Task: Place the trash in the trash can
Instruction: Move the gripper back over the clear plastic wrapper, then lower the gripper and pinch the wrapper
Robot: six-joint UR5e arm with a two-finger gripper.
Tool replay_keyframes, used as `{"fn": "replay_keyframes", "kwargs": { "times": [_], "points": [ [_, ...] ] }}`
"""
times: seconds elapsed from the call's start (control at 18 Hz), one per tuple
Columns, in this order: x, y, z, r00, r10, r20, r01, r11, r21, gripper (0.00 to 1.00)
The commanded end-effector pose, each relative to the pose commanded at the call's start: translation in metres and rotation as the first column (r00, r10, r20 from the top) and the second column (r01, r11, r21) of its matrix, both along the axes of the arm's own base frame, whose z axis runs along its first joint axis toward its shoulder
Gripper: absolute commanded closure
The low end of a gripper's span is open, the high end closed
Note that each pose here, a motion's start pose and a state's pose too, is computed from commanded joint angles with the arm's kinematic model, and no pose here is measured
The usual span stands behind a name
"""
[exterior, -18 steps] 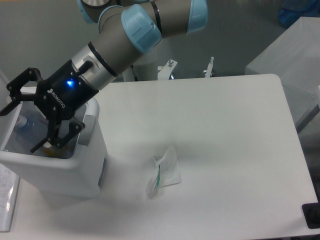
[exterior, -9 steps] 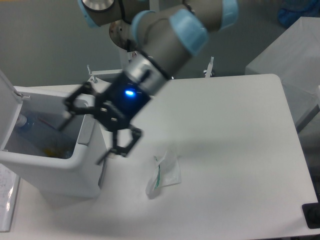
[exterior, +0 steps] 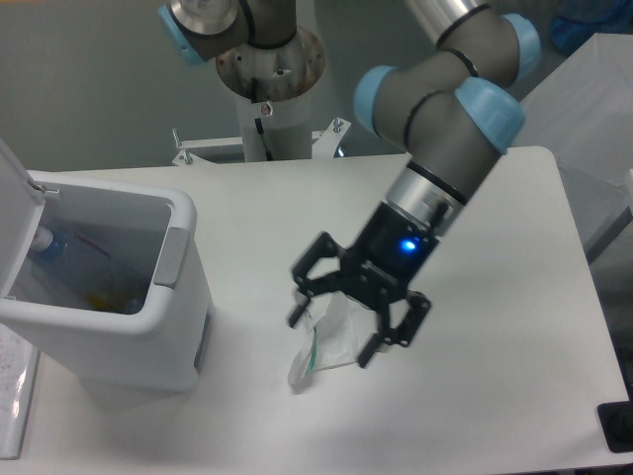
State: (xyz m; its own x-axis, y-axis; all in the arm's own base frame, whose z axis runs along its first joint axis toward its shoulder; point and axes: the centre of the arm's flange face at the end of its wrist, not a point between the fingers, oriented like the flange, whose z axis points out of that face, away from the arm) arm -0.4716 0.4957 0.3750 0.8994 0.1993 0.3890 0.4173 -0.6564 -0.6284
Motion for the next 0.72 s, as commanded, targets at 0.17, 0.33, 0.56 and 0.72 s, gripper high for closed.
{"fn": "replay_keyframes", "kwargs": {
  "times": [0.17, 0.33, 0.56, 0.72],
  "points": [
    [0.014, 0.006, -0.046, 0.999, -0.024, -0.034, 0.019, 0.989, -0.147, 0.00],
    [0.043, 0.013, -0.094, 0.989, -0.124, -0.079, 0.095, 0.948, -0.303, 0.00],
    [0.060, 0.024, -0.128, 0.984, -0.164, -0.065, 0.126, 0.913, -0.389, 0.00],
    [0.060, 0.025, -0.147, 0.983, -0.171, -0.062, 0.127, 0.890, -0.438, 0.00]
  ]
}}
